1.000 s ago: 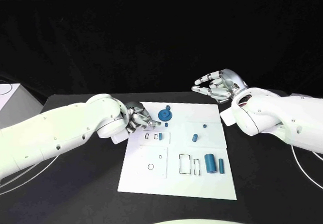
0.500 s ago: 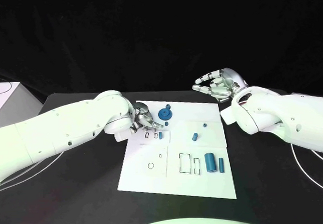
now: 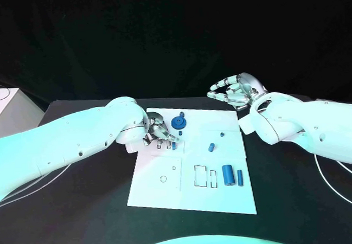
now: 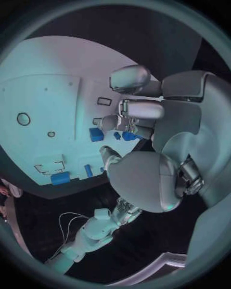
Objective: Assemble the parts on the task board
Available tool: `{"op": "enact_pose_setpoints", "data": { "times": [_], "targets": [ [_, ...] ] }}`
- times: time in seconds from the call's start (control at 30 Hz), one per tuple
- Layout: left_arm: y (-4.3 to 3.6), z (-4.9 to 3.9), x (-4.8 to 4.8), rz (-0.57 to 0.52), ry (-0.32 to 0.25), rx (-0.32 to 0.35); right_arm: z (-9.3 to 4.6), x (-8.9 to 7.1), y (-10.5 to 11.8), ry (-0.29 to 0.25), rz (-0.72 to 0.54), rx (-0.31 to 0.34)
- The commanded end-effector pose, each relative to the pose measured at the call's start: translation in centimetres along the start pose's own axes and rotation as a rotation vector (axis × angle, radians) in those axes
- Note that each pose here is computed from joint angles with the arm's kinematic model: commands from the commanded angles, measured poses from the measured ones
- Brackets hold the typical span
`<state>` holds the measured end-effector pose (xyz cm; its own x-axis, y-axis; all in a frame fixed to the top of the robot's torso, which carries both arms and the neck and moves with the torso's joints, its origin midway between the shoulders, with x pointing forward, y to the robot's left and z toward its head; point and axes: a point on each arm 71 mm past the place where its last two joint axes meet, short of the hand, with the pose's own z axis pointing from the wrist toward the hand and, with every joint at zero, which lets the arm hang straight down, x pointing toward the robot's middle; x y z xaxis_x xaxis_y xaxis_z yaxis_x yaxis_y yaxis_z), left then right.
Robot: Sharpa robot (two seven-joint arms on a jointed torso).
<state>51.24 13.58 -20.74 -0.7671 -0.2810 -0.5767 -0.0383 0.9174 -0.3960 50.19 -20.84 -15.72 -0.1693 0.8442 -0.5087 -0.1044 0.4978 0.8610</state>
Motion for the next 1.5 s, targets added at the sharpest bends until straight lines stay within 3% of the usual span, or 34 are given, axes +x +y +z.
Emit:
{"op": "enact_pose_setpoints", "data": {
  "times": [0.03,0.73,1.5],
  "targets": [
    [-0.14,0.07,0.19,0.019,0.035,-0.002,-0.02,0.26,0.15,0.023,-0.015,-0.011],
    [-0.37,0.41,0.62,0.021,0.077,0.000,-0.04,0.63,0.33,0.037,-0.036,-0.021],
    [-0.73,0.50,0.54,-0.034,0.063,0.030,0.16,0.84,-0.04,0.049,-0.044,-0.005]
  ]
}}
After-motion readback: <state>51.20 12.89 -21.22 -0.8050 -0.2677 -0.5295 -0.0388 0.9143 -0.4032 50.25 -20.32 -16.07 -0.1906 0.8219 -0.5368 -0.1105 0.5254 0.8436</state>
